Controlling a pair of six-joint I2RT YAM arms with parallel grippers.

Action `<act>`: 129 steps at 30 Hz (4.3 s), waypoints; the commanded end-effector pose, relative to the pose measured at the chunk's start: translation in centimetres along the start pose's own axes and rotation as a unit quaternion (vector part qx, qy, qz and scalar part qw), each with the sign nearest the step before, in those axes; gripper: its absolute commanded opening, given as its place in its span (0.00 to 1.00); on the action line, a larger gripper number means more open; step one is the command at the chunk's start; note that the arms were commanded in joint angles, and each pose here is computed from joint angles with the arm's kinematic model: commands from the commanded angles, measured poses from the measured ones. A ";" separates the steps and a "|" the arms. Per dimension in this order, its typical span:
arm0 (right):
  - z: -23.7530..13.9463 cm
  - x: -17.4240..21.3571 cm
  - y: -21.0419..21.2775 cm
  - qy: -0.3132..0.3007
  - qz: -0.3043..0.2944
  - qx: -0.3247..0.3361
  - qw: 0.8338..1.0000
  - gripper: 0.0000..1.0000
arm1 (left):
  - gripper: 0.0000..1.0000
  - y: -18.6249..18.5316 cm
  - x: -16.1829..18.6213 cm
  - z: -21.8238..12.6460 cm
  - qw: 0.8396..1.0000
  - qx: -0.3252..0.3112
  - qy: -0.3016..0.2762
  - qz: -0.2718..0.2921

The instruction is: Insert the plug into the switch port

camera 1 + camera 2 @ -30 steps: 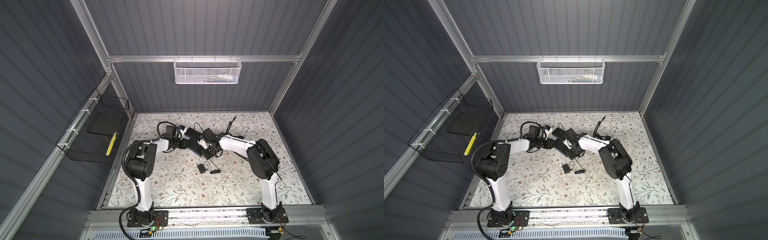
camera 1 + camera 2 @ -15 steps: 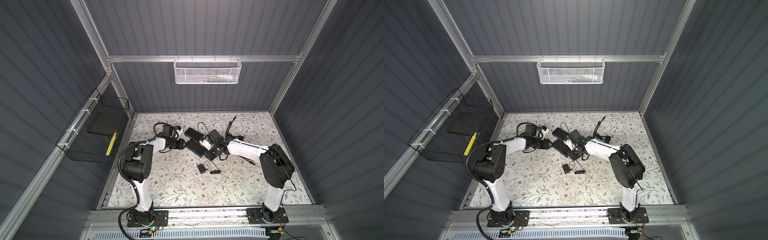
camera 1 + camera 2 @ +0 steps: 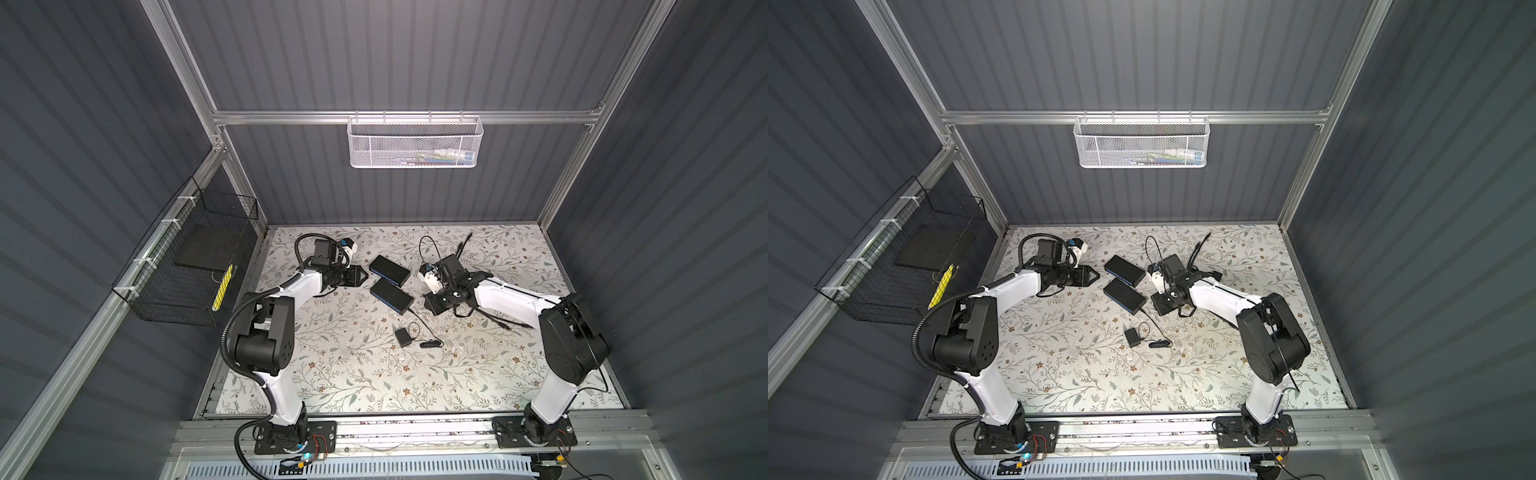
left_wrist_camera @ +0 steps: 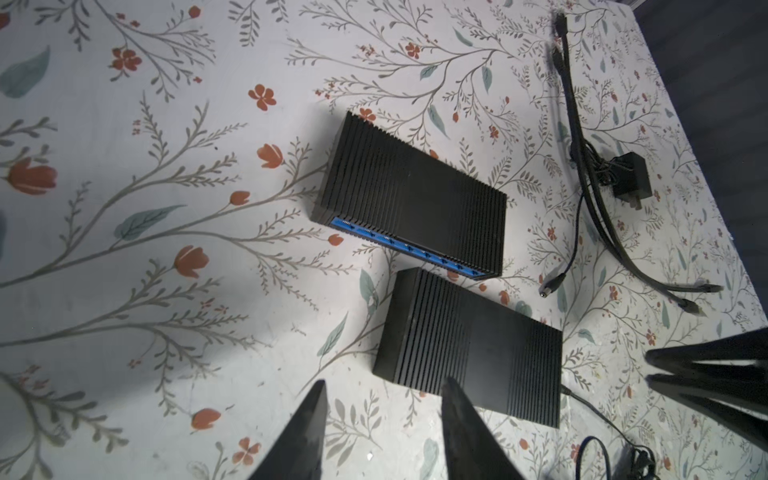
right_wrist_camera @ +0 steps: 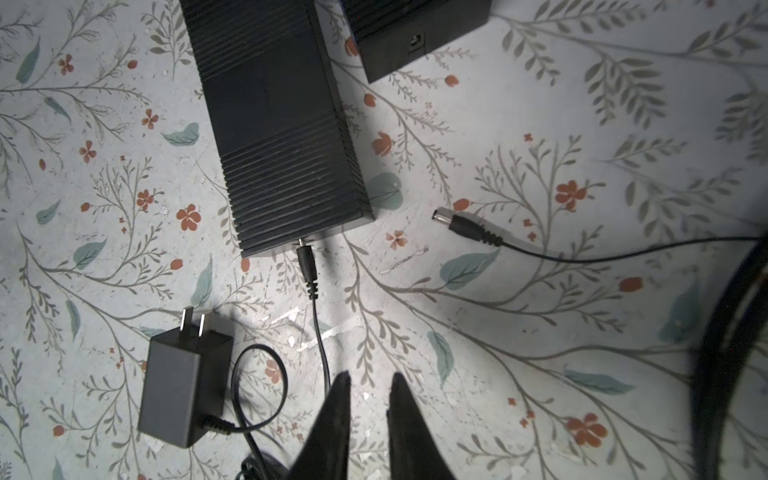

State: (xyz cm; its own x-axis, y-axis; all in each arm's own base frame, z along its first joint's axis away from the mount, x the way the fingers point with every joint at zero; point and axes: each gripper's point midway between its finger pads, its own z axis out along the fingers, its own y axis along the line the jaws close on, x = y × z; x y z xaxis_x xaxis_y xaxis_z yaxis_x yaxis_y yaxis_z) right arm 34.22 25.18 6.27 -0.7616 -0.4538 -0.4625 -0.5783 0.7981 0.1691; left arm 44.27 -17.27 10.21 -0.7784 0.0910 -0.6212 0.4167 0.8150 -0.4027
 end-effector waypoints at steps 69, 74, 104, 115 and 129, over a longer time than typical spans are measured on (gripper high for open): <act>6.3 2.3 3.3 0.096 -0.101 -0.015 0.990 0.12 | 0.41 -2.7 3.5 8.2 0.988 0.133 0.076 0.014; 6.5 2.4 3.3 0.096 -0.100 -0.015 0.990 0.06 | 0.41 -2.7 3.4 8.2 0.988 0.133 0.076 0.015; 4.0 -2.1 4.4 0.045 -0.095 0.001 0.994 0.00 | 0.37 -3.2 6.9 9.3 0.988 0.088 0.113 0.049; 3.3 -3.5 4.9 0.025 -0.088 0.000 0.996 0.00 | 0.36 -3.2 7.8 9.6 0.988 0.074 0.125 0.053; 4.4 -2.2 3.7 0.036 -0.057 0.032 0.997 0.00 | 0.36 -3.9 8.7 9.6 0.986 0.084 0.134 0.047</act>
State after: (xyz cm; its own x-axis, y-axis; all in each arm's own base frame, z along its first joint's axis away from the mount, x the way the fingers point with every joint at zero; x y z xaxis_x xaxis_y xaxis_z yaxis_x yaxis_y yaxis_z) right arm 32.79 29.66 2.63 -0.7257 -0.6157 -0.3069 -0.6651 0.7420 0.0842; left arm 45.44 -25.17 4.43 -0.7236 0.2493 -0.6436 0.6035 0.6809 -0.4148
